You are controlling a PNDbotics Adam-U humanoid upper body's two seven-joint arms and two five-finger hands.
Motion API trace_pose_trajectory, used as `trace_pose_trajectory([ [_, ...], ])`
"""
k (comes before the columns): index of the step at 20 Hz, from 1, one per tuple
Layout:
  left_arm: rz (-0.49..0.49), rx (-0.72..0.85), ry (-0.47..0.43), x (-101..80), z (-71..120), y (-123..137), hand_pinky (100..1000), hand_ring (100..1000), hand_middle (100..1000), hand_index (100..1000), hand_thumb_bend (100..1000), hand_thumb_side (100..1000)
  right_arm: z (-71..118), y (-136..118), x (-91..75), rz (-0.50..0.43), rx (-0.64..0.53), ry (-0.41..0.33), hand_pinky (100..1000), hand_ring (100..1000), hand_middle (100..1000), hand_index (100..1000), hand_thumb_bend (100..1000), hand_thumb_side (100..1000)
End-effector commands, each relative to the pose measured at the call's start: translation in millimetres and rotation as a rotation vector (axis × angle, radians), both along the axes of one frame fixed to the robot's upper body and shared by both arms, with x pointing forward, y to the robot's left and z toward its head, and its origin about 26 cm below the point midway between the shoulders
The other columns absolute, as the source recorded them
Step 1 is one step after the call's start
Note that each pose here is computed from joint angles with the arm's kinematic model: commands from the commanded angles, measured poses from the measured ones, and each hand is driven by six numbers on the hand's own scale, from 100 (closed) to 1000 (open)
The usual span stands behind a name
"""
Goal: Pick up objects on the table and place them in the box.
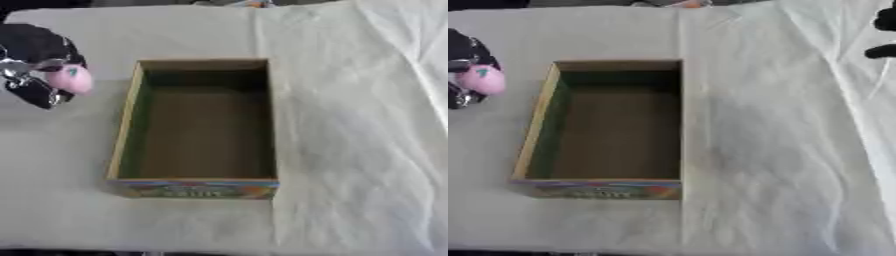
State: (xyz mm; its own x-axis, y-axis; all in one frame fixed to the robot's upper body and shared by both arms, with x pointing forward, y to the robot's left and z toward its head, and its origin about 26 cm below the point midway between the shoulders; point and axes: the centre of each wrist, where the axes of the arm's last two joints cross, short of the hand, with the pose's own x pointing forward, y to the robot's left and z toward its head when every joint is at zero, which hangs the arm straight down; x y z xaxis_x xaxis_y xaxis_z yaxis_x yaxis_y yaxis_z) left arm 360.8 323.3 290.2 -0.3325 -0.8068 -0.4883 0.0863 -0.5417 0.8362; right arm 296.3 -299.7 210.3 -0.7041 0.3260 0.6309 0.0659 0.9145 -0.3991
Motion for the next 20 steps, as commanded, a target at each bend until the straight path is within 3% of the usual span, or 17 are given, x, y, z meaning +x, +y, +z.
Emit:
trace_pose_trajectory([
  [1,-0.056,-0.026,-0.098,-8.7,30.6,-11,422,584,561,770,100,243,9.1,-4,-2.3,-0.015,-0.012,-0.033,653,824,748,835,100,1000],
  [5,-0.209,-0.12,-0.188,-15.6,52.8,-43,426,570,548,763,100,250,10.2,-2,-1.7,-0.01,0.0,-0.039,653,823,746,835,100,1000],
  [10,-0.392,-0.206,-0.19,-21.5,63.6,-85,433,559,535,760,100,252,12.0,-1,-0.9,-0.003,0.011,-0.049,652,822,746,834,100,1000],
  [14,-0.508,-0.235,-0.092,-19.2,53.1,-118,434,558,534,758,100,251,12.3,-1,-1.0,-0.008,0.017,-0.051,652,822,746,834,100,1000],
  [20,-0.54,-0.231,0.058,-2.1,20.0,-160,427,549,516,735,100,249,11.7,-3,-1.5,-0.017,0.015,-0.046,653,822,746,834,100,1000],
])
